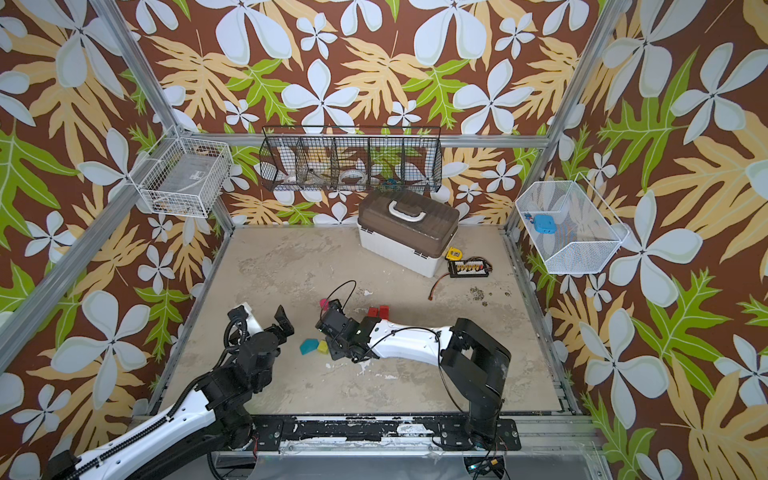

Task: Build the wood block tower
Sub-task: 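Lower the open right gripper over the long yellow block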

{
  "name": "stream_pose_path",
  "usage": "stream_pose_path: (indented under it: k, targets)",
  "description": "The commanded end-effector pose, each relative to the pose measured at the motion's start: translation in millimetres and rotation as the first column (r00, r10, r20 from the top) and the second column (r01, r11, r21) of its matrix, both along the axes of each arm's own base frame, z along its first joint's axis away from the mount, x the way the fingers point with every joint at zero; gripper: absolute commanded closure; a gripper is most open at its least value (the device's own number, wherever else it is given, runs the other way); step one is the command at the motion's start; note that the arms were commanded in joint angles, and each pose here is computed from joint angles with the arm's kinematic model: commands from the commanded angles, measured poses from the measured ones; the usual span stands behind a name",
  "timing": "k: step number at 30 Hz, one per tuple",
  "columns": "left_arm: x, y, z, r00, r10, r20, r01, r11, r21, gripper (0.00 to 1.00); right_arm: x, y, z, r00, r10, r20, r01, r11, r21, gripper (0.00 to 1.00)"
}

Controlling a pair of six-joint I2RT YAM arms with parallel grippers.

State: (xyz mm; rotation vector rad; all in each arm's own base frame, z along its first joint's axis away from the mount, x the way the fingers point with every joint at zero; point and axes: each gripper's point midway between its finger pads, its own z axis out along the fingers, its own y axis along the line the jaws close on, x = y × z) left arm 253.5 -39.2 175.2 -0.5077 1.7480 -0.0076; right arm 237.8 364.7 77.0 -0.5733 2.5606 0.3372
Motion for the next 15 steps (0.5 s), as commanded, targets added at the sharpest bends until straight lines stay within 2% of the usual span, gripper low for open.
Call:
stream_pose_path:
  k: [1,6,15]
  targets:
    - [1,0,5,1.0,0.006,0.02,-0.006,1.0,-0.004,0.0,11,-28,1,0.999,-0.007,0.032,0.01,0.996,-0.09,0.54]
    - [1,0,5,1.0,0.007,0.02,-0.007,1.0,-0.003,0.0,26,-46,-4,1.0,-0.014,0.0,0.014,0.996,-0.084,0.55]
    - [1,0,5,1.0,0.006,0.021,-0.006,1.0,-0.004,0.0,35,-41,-26,0.999,0.01,-0.036,-0.016,0.989,-0.145,0.53]
